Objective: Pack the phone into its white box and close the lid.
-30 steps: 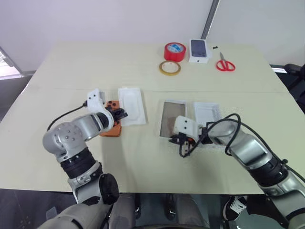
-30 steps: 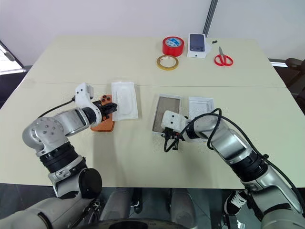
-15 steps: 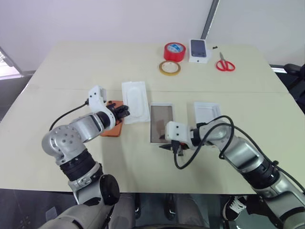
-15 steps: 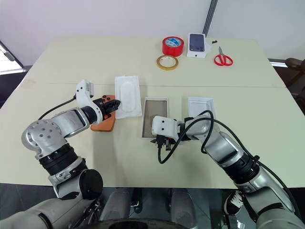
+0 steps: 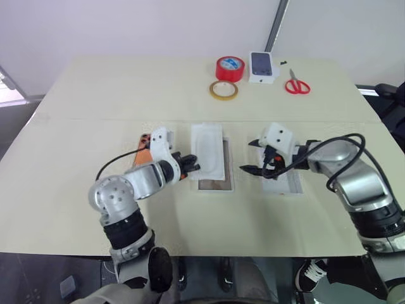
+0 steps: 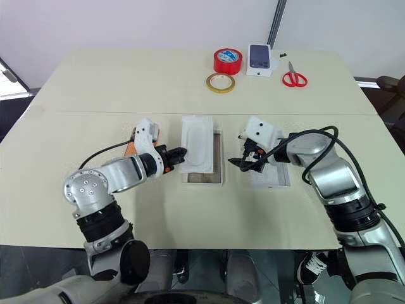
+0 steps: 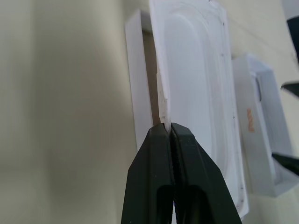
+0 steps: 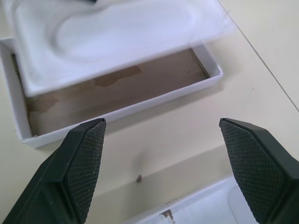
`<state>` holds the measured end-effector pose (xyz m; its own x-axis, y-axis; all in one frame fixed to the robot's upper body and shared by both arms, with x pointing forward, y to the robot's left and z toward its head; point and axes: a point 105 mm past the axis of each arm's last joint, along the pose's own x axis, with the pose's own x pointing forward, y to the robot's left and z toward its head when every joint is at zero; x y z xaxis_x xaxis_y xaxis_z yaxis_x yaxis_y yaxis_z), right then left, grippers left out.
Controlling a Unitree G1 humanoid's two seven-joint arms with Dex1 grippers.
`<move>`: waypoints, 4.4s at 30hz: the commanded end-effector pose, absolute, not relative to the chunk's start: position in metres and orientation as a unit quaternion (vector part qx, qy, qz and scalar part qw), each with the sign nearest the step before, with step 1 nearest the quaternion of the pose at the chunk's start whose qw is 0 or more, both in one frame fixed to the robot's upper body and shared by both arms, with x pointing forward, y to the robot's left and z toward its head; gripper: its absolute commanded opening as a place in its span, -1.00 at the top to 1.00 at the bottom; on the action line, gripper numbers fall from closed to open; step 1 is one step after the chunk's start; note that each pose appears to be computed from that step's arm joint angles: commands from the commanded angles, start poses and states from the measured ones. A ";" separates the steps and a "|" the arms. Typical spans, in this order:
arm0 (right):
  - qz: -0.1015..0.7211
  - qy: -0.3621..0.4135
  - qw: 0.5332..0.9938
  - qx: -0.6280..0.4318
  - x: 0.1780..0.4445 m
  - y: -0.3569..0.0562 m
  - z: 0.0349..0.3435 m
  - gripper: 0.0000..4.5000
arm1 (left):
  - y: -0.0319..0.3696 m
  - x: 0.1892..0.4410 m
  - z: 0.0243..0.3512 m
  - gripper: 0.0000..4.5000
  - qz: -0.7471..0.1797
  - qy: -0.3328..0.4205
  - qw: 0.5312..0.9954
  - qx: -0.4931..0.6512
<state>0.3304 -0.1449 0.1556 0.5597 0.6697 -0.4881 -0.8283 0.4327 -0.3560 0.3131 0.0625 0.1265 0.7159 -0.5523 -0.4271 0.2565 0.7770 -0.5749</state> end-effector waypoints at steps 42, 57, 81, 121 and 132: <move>0.342 0.114 0.889 -0.283 0.392 -0.060 0.136 0.93 | 0.162 0.258 0.148 -0.70 -0.356 0.122 0.924 0.067; 0.392 0.059 0.877 -0.271 0.365 -0.071 0.172 0.93 | 0.161 0.264 0.141 -0.70 -0.334 0.136 0.932 0.034; 0.491 0.115 0.821 -0.269 0.341 0.050 0.132 1.00 | 0.239 0.328 0.115 -0.99 -0.080 0.293 0.946 -0.116; 0.509 0.121 0.796 -0.305 0.335 0.056 0.108 1.00 | 0.172 0.320 0.122 -0.99 -0.179 0.288 0.895 -0.290; 0.511 0.114 0.794 -0.309 0.333 0.055 0.111 1.00 | 0.188 0.324 0.125 0.04 -0.160 0.277 0.891 -0.323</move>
